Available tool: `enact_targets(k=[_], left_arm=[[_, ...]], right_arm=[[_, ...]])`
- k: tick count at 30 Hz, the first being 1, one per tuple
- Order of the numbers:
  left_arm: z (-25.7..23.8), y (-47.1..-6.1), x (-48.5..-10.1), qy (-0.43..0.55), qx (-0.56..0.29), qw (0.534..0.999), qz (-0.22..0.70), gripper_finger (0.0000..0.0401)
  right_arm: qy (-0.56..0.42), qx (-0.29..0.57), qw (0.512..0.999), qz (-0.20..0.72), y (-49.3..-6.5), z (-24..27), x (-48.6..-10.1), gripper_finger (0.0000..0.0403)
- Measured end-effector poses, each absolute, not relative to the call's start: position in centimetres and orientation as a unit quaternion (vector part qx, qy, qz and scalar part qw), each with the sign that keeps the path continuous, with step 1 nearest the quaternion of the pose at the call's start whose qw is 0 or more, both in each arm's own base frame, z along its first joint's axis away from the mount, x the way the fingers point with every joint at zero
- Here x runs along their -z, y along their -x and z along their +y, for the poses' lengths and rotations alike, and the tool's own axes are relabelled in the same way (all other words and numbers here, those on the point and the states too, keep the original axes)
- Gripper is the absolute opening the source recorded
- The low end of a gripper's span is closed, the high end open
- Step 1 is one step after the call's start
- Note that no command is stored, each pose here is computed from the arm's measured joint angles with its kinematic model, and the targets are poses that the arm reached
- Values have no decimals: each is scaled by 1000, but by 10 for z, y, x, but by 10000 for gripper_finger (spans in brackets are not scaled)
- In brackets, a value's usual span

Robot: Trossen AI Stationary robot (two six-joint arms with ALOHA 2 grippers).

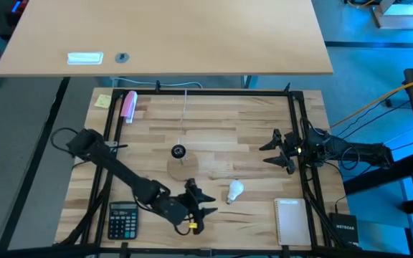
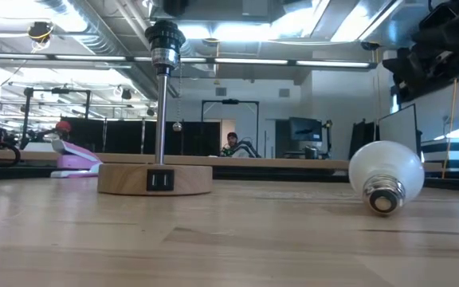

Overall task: Screw lightbulb
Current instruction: Insert the lightbulb into the lamp

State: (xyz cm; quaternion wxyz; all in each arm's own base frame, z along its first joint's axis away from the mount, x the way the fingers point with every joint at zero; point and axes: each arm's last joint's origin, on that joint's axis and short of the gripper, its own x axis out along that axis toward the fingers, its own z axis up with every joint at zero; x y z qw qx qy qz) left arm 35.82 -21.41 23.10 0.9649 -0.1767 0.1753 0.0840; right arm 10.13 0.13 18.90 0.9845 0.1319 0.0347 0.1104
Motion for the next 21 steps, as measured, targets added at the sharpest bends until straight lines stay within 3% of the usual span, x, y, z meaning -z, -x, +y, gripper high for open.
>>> enact_targets(k=[4,8,21], left_arm=[[-212,-373,-197,177,-94,960,194,221],[-203,-388,-174,196,-103,955,200,248],[-180,-425,-112,223,-95,937,253,255]], right_arm=[[-136,-109,983,62,-106,1,-184,246],[-140,-131,975,110,-113,7,-176,246],[-78,-86,963,242,-131,28,-146,246]])
